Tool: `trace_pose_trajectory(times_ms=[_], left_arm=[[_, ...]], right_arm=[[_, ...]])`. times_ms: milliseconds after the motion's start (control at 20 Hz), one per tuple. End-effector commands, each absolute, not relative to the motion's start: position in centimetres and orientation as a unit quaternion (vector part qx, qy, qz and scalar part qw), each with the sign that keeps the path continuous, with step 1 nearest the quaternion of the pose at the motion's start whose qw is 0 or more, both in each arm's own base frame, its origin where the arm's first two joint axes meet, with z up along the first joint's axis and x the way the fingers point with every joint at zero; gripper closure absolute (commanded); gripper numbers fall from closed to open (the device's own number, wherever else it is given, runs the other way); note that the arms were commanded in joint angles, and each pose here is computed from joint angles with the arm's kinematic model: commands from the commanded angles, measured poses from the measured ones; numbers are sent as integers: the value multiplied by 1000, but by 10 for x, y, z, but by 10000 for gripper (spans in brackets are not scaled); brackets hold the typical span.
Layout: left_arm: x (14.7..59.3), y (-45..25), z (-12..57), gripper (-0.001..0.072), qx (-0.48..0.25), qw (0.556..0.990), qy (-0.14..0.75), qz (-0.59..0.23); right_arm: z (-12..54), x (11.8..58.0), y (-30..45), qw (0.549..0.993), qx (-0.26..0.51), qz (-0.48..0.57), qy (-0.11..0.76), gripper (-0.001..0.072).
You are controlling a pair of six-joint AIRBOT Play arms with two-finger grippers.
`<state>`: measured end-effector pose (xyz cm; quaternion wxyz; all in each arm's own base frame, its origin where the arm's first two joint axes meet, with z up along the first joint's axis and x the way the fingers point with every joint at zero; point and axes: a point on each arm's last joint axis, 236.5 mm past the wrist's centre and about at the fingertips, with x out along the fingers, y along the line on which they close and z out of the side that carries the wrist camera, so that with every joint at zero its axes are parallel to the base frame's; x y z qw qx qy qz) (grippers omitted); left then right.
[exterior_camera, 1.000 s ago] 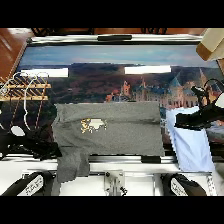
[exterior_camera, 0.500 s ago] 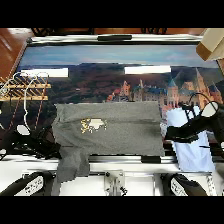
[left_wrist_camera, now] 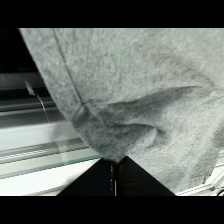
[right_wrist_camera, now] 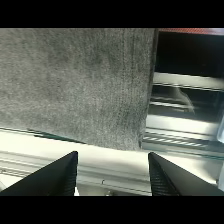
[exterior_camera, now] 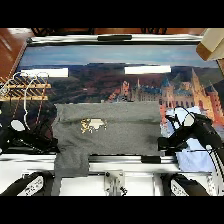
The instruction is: Fold the shirts.
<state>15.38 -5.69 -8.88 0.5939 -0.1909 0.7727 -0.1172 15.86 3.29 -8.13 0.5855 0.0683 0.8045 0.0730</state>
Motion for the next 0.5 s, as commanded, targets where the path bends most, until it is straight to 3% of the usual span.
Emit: trace_pose_trajectory(times_ms=[0, 450], left_arm=[[156, -57, -85, 682, -189, 598, 770, -119], [160, -60, -78, 682, -193, 612, 757, -123]], right_arm=[[-94, 155, 31, 583, 67, 65, 807, 147], [-106, 157, 39, 594, 100, 47, 797, 148]])
